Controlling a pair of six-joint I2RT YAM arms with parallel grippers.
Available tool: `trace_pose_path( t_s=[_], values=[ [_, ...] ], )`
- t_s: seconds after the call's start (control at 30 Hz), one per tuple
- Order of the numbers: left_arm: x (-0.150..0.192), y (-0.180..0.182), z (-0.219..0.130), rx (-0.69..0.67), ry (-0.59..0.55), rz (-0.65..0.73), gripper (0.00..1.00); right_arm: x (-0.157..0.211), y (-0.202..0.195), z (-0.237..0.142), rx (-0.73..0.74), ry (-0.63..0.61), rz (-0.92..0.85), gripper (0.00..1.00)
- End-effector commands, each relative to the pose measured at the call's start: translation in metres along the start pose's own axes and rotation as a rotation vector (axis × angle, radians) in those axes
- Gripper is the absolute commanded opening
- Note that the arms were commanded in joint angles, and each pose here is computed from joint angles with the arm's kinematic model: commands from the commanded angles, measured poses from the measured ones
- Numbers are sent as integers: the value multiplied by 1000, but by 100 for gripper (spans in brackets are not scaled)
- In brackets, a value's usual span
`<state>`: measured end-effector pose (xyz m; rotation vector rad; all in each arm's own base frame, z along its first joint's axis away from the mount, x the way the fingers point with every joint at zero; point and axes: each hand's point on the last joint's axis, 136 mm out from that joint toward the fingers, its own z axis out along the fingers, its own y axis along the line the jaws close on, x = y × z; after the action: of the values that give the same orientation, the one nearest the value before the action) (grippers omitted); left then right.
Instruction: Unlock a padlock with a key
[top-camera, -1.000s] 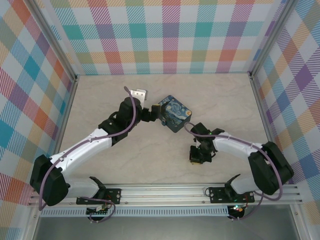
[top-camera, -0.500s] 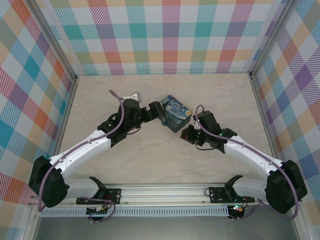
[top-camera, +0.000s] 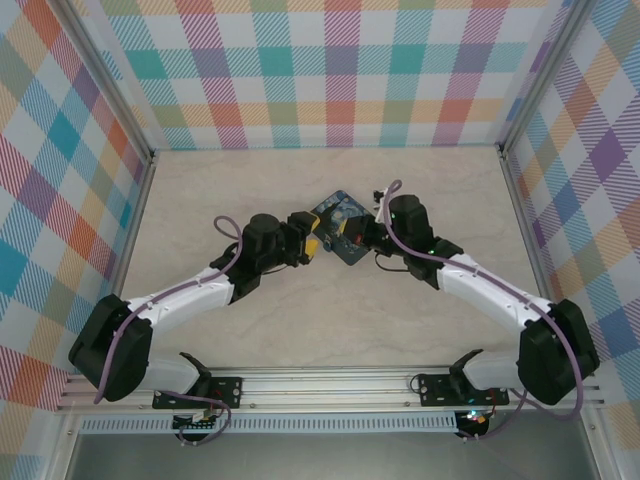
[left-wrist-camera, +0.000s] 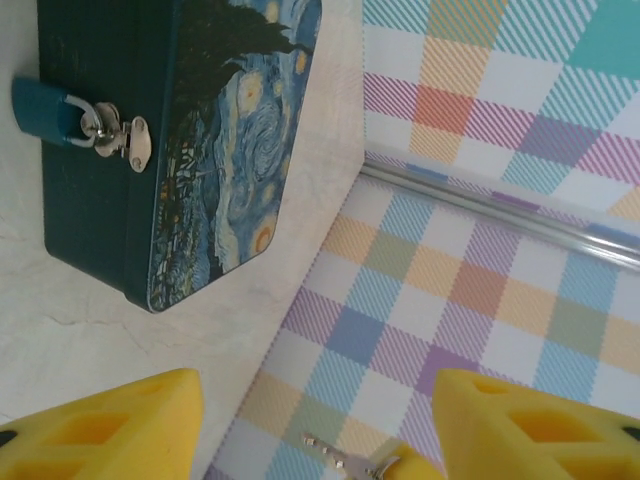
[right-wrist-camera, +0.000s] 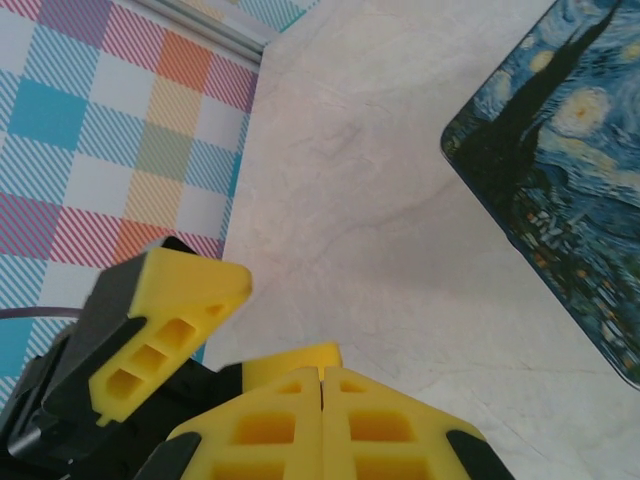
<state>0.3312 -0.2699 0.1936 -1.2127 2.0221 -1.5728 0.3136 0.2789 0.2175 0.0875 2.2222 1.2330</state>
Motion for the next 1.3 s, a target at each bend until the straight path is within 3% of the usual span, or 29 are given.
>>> trace_pose_path(
  t_s=[0.0,0.23,0.57,1.27],
  values=[
    [3,-14,2,92,35,-221,61,-15,27,7,-100,-25,-36,0],
    [9,-2,14,101,70,-376,60,-7,30,26,-118,16,-24,0],
    [9,-2,17,123,67,-420,53,8,33,38,-129,56,-19,0],
    [4,5,18,125,44,-429,18,8,32,21,-116,21,-23,0]
  ],
)
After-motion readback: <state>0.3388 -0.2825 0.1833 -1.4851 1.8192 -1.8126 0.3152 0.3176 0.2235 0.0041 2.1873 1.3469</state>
